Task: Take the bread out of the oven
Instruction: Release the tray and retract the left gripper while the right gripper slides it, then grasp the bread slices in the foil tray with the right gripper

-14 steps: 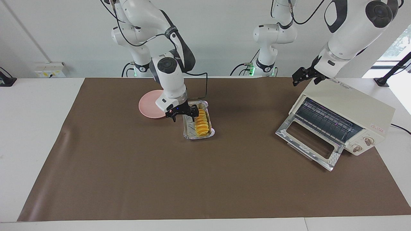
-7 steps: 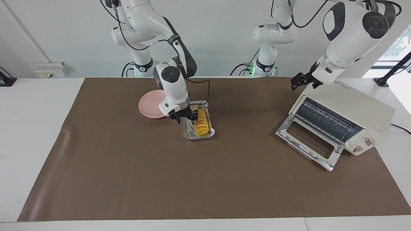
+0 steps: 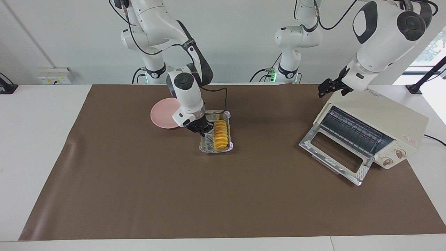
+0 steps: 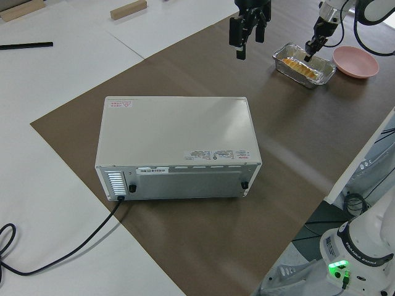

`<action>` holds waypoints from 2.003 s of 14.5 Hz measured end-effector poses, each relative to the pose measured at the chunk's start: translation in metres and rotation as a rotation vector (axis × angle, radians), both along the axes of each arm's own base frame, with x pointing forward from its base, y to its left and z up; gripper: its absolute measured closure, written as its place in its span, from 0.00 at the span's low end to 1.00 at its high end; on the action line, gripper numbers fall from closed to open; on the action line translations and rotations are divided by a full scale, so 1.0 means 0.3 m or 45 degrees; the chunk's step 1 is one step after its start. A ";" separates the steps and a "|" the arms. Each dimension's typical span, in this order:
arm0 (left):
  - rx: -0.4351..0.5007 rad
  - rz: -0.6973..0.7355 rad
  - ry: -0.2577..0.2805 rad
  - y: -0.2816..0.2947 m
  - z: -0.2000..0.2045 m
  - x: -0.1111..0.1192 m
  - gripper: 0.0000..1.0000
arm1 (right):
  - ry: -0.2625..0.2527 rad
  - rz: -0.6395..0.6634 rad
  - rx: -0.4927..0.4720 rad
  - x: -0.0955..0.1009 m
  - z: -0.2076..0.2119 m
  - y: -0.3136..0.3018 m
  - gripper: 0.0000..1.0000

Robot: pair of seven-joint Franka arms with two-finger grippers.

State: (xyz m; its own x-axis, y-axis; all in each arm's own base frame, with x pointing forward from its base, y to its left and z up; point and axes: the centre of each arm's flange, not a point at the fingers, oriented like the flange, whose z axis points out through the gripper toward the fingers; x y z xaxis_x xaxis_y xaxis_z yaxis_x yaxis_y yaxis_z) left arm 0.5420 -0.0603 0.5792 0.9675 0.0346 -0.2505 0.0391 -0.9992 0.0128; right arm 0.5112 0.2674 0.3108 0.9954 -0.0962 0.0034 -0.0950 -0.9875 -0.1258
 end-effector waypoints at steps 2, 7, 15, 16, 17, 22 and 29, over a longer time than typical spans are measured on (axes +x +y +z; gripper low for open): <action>0.000 0.000 0.000 0.000 0.000 0.000 0.00 | -0.018 0.042 -0.002 0.046 0.023 -0.078 0.98; 0.000 0.000 0.000 0.000 0.000 0.000 0.00 | 0.024 0.030 0.079 0.212 0.175 -0.500 0.98; 0.000 0.000 0.000 0.000 0.000 0.000 0.00 | 0.031 -0.006 0.103 0.220 0.127 -0.865 0.98; 0.000 0.000 0.000 0.000 0.000 0.000 0.00 | 0.029 -0.001 0.104 0.221 0.128 -0.858 0.98; 0.000 0.000 0.000 0.000 0.000 0.000 0.00 | 0.022 0.001 0.103 0.223 0.129 -0.853 0.98; 0.000 0.000 0.000 0.000 0.000 0.000 0.00 | -0.042 -0.010 0.094 0.242 0.126 -0.856 0.98; 0.000 0.000 0.000 0.000 0.000 0.000 0.00 | -0.041 -0.016 0.091 0.233 0.089 -0.854 0.93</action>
